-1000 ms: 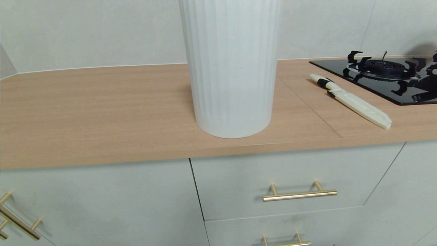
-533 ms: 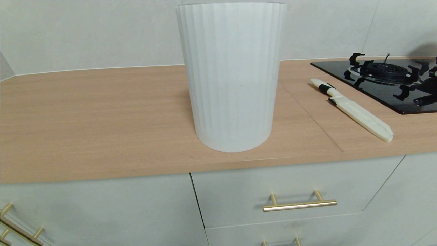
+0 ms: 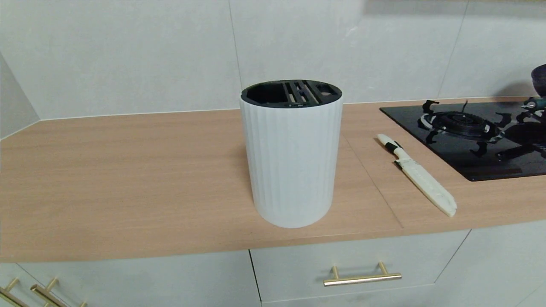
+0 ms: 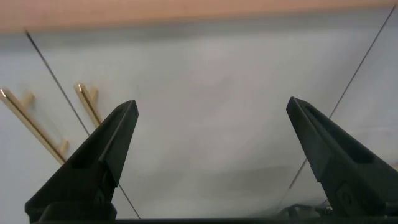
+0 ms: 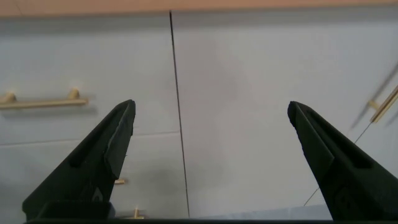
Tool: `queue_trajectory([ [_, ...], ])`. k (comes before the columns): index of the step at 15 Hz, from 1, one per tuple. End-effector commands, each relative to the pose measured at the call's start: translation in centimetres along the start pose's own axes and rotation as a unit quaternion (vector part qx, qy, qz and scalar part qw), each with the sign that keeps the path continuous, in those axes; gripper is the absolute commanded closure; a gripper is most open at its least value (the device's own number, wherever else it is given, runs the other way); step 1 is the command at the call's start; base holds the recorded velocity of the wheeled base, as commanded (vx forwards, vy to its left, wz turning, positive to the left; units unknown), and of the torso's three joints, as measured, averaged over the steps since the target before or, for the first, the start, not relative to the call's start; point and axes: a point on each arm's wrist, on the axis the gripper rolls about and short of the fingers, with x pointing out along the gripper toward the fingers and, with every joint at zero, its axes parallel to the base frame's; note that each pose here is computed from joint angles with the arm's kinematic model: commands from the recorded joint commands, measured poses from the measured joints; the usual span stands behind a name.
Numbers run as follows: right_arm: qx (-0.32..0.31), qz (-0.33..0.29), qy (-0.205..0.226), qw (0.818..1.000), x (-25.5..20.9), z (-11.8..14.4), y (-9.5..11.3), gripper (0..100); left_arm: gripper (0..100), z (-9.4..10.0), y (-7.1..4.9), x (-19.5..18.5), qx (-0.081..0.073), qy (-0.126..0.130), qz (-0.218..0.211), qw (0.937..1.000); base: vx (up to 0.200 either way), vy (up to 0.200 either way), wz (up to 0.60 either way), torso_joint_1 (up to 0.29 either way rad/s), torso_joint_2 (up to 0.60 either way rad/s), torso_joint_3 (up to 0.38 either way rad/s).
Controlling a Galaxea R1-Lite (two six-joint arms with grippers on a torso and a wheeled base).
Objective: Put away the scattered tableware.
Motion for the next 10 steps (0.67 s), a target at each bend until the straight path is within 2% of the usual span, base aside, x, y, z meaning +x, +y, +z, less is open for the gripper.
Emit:
queue_trajectory([
  [1,0.0,0.0,0.001,1.0,0.01,0.0,0.0,0,0,0.0,0.0,0.0,0.0,0.0,0.0,1.0,0.0,0.0,0.0,0.222,-0.48,-0.266],
  [10,0.0,0.0,0.001,1.0,0.01,0.0,0.0,0,0,0.0,0.0,0.0,0.0,0.0,0.0,1.0,0.0,0.0,0.0,0.225,-0.5,-0.271],
])
